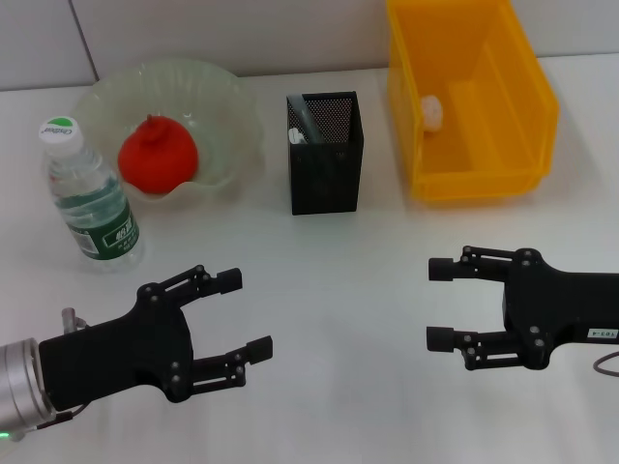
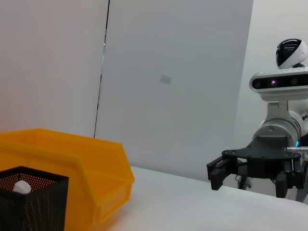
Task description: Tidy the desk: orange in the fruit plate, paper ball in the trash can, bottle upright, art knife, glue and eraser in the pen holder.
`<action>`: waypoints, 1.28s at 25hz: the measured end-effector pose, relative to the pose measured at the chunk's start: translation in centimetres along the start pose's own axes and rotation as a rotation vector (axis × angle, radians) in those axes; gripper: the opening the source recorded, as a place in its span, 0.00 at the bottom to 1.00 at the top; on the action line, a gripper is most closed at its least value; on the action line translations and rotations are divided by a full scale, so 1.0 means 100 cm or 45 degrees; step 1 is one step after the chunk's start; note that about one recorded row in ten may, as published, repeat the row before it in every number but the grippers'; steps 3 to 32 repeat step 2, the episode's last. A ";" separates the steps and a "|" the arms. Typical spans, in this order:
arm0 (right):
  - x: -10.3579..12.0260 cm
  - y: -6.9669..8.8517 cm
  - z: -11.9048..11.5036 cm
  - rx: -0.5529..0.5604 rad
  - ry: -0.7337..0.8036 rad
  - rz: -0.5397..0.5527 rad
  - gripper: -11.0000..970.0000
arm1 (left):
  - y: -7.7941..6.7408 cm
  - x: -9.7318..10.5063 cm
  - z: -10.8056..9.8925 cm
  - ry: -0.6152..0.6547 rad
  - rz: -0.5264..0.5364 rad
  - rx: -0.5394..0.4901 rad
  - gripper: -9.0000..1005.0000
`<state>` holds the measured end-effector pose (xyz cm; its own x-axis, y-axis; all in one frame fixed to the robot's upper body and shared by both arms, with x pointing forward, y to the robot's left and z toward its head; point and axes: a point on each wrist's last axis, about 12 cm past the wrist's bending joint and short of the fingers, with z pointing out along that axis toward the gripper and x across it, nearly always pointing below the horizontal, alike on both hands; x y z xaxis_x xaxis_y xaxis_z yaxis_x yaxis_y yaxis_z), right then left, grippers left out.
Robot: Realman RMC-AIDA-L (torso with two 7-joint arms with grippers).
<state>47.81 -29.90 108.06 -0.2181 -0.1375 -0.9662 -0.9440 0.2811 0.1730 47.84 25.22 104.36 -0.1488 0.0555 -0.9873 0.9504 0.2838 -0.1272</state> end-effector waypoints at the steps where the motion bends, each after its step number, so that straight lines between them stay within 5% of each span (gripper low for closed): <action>1: 0.000 0.000 0.000 0.000 0.000 0.000 0.83 | 0.000 0.000 0.000 0.000 0.001 0.000 0.86; 32: 0.000 0.000 0.000 0.000 0.000 0.000 0.83 | 0.000 0.000 0.000 0.000 0.001 0.000 0.86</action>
